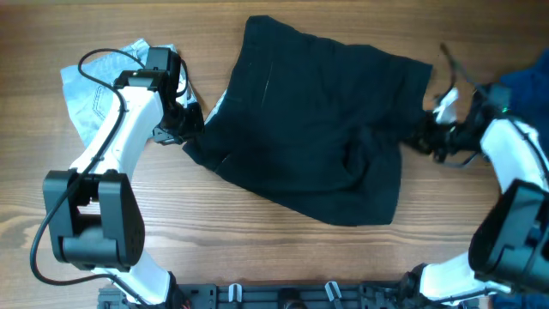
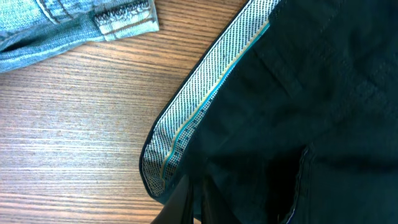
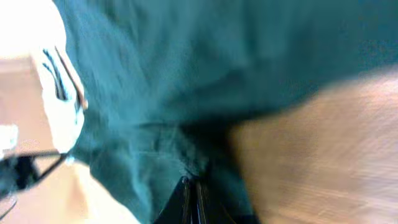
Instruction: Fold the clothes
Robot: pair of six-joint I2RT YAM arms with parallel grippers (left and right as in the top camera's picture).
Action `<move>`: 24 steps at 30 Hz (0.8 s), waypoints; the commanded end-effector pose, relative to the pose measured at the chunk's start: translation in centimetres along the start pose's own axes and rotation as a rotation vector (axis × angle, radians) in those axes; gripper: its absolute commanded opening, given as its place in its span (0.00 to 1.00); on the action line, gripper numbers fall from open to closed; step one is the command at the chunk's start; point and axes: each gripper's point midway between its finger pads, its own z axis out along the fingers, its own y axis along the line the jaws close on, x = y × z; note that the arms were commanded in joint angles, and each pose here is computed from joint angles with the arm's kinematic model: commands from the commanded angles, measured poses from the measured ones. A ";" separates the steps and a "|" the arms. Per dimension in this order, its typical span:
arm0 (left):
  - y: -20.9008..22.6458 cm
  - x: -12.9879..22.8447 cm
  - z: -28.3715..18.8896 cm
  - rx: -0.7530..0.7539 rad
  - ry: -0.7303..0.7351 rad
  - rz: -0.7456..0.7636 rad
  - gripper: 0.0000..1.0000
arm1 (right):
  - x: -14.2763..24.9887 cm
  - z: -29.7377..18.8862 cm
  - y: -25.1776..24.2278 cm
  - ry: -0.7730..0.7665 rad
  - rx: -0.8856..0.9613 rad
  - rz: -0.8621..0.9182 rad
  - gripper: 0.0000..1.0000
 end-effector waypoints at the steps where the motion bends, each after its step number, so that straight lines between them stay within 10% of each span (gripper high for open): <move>1: 0.1 0.2 0.1 0.009 0.010 -0.012 0.06 | -3.6 -3.9 -1.7 -0.139 0.257 -0.064 0.04; 8: -0.1 0.3 0.1 0.016 0.015 -0.012 0.24 | -4.2 -7.8 -8.6 -0.251 0.595 0.170 0.04; 9: -0.1 0.3 0.1 0.017 0.015 -0.012 0.30 | -3.5 -8.5 -9.8 -0.248 0.651 0.232 0.15; 10: -0.3 0.4 0.1 0.029 0.018 -0.012 0.38 | -2.7 -8.6 -10.1 -0.226 0.651 0.266 0.56; 12: -0.6 0.5 0.1 0.049 0.024 -0.011 0.49 | -1.0 -7.8 -9.6 -0.140 0.594 0.263 0.69; 24: -0.6 0.6 0.1 0.051 0.027 -0.009 0.70 | 14.5 3.7 -7.6 0.333 0.328 0.172 0.72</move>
